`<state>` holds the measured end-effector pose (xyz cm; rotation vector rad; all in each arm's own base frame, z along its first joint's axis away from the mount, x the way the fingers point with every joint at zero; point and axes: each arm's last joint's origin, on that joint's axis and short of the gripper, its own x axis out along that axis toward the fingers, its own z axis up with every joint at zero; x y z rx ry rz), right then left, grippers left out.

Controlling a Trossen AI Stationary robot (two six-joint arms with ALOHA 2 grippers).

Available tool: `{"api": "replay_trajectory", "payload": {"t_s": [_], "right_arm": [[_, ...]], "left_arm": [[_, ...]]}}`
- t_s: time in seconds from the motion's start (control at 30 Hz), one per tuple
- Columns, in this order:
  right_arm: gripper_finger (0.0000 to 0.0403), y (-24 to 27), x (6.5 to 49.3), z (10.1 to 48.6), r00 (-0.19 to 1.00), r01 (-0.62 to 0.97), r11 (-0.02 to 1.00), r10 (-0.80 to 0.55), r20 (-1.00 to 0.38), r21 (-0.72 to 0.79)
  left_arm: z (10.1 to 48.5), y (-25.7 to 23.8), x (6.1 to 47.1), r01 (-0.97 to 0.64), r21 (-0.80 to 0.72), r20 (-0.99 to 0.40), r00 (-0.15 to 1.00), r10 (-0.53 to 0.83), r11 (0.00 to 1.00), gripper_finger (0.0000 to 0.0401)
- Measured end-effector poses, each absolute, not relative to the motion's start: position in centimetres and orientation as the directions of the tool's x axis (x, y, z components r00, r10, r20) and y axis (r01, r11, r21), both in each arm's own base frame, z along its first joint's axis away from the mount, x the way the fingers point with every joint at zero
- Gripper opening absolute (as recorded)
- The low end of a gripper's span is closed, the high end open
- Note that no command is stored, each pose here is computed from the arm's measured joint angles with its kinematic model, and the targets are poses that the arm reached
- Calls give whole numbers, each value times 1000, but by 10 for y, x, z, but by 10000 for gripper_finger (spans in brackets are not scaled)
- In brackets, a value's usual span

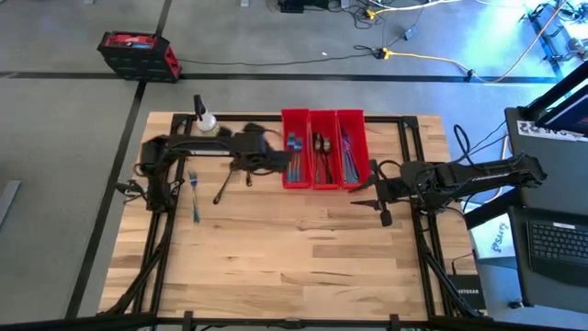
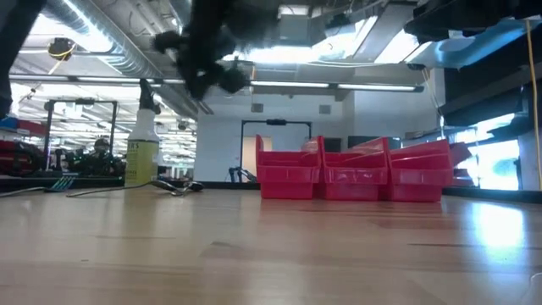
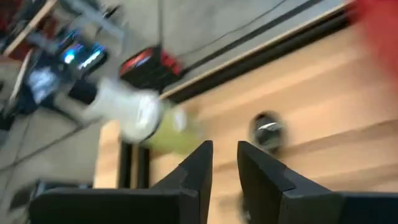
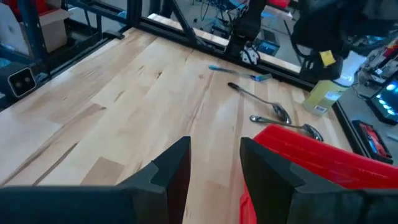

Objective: Sort silverware
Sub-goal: Put the black spoon into the middle red silverware bin

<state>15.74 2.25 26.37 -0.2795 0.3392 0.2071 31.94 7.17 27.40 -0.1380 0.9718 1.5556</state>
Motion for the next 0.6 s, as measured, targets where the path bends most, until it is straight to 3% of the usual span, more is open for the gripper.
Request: {"api": "replay_trajectory", "payload": {"t_s": [0.13, 0.3, 0.43, 0.6], "right_arm": [[124, 23, 157, 263, 921, -249, 939, 154, -358, -237], [124, 23, 160, 267, 937, -233, 938, 145, -319, -257], [124, 22, 162, 264, 934, -217, 943, 126, -334, -252], [124, 22, 164, 263, 930, -206, 953, 120, -346, -222]], "left_arm": [[253, 69, 284, -915, 401, -640, -250, 726, 38, 60], [216, 88, 269, -993, 45, -859, 16, 511, 108, 60], [188, 108, 256, -997, -29, -912, 55, 406, 70, 61], [181, 131, 248, -997, -55, -906, 71, 416, 52, 61]]}}
